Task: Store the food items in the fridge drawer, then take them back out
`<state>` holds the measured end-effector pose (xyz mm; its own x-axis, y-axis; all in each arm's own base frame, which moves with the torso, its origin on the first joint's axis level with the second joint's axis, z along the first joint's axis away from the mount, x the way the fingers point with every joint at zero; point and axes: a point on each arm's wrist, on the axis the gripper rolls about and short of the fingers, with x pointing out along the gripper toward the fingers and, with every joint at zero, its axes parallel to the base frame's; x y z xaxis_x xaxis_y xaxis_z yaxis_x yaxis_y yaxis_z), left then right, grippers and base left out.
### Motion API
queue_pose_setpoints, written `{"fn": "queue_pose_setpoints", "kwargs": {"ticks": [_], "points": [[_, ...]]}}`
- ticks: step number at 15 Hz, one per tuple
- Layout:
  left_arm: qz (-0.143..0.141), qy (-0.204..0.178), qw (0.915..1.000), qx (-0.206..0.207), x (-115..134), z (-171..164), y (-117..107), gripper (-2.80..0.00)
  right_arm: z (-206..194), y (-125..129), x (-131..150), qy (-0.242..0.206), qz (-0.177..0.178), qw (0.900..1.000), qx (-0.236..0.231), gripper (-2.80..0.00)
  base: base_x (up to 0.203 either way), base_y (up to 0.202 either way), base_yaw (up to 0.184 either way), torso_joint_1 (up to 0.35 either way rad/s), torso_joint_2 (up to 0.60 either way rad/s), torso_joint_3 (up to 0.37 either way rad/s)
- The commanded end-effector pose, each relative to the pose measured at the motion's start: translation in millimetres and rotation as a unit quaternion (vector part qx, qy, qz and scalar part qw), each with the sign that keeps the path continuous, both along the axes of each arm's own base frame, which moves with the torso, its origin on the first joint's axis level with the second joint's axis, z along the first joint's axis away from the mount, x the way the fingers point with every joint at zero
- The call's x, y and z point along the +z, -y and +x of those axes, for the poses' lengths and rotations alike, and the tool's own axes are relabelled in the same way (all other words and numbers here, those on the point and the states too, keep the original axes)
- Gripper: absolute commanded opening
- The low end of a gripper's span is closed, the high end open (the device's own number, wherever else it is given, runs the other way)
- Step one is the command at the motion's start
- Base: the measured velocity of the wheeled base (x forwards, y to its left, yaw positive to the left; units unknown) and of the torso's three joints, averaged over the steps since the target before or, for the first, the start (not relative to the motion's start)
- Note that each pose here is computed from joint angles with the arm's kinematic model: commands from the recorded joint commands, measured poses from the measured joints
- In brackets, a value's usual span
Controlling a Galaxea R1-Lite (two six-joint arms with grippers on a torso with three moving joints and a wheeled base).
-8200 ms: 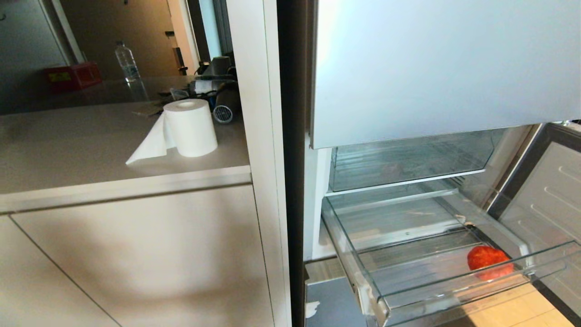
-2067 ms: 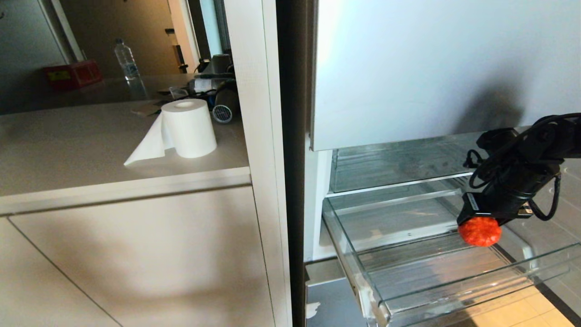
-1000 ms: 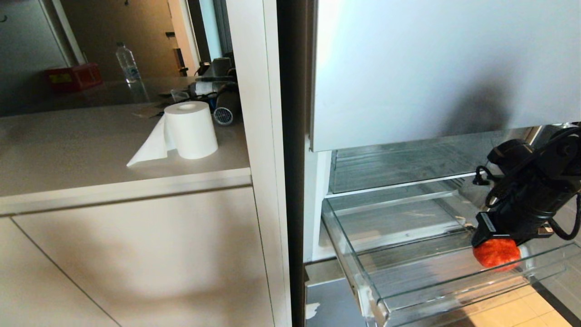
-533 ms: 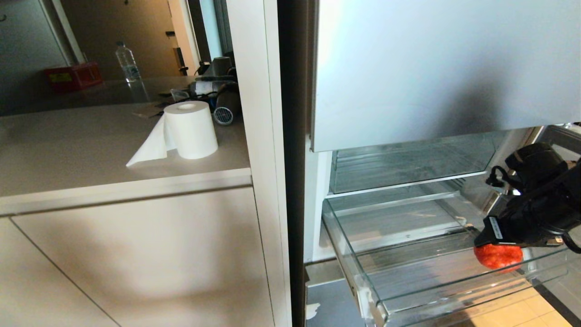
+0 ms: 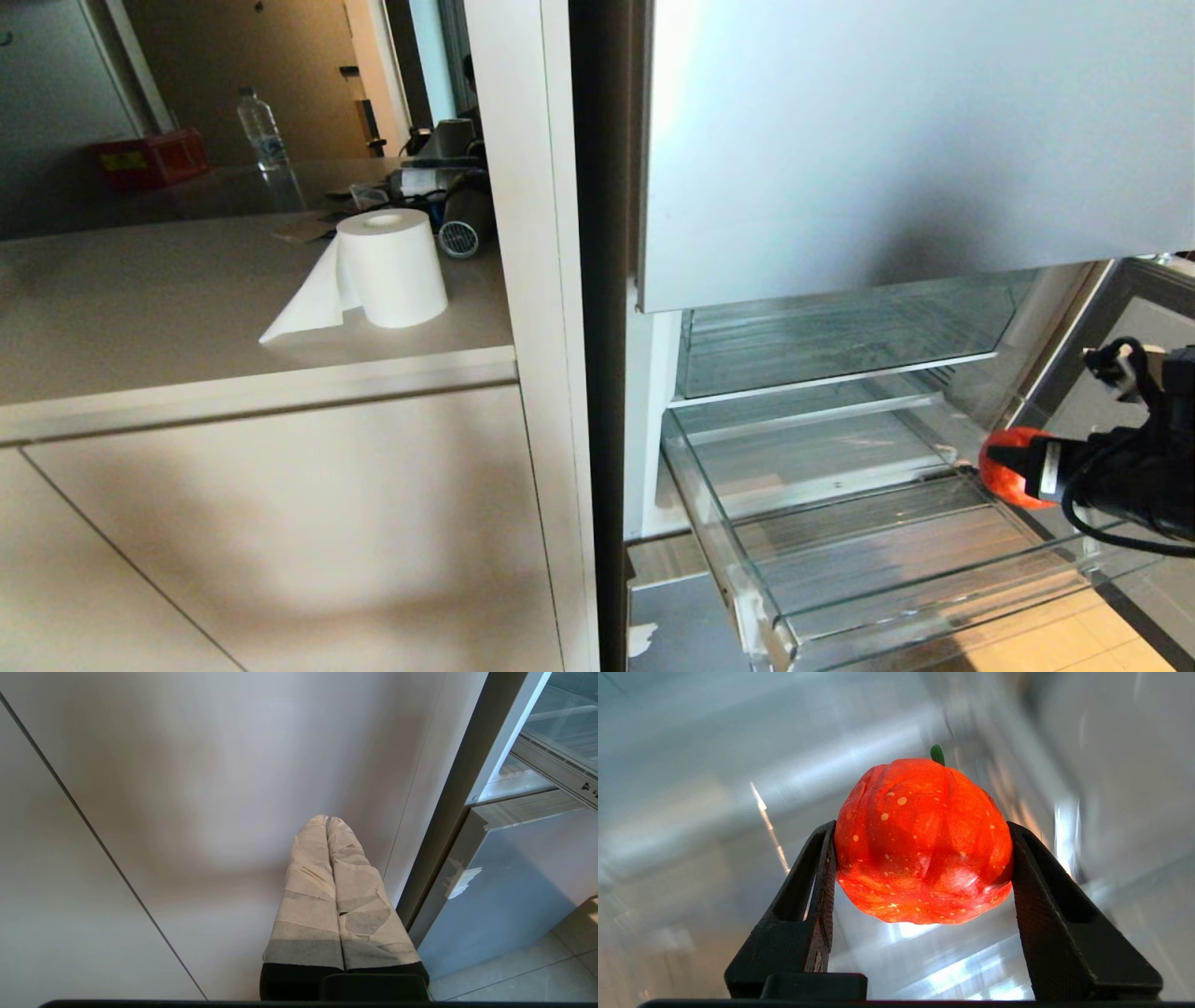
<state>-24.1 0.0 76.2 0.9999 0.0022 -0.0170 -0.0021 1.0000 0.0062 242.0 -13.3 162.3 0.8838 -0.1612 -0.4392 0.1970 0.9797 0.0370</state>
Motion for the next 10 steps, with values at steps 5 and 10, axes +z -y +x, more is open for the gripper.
{"fn": "queue_pose_setpoints", "kwargs": {"ticks": [5, 10], "points": [[0.0, -0.001, 1.0, 0.0, 0, 0, 0, -2.8, -1, -9, 23, 0.14, 0.004, 0.99, 0.014, -2.8, 0.0, 0.0, 0.0, 0.0, 0.0, 0.0], [0.0, -0.001, 1.0, 0.0, 0, 0, 0, -2.8, -53, -9, 56, 0.221, -0.005, 0.975, 0.015, -2.8, 0.0, 0.0, 0.0, 0.0, 0.0, 0.0]]}}
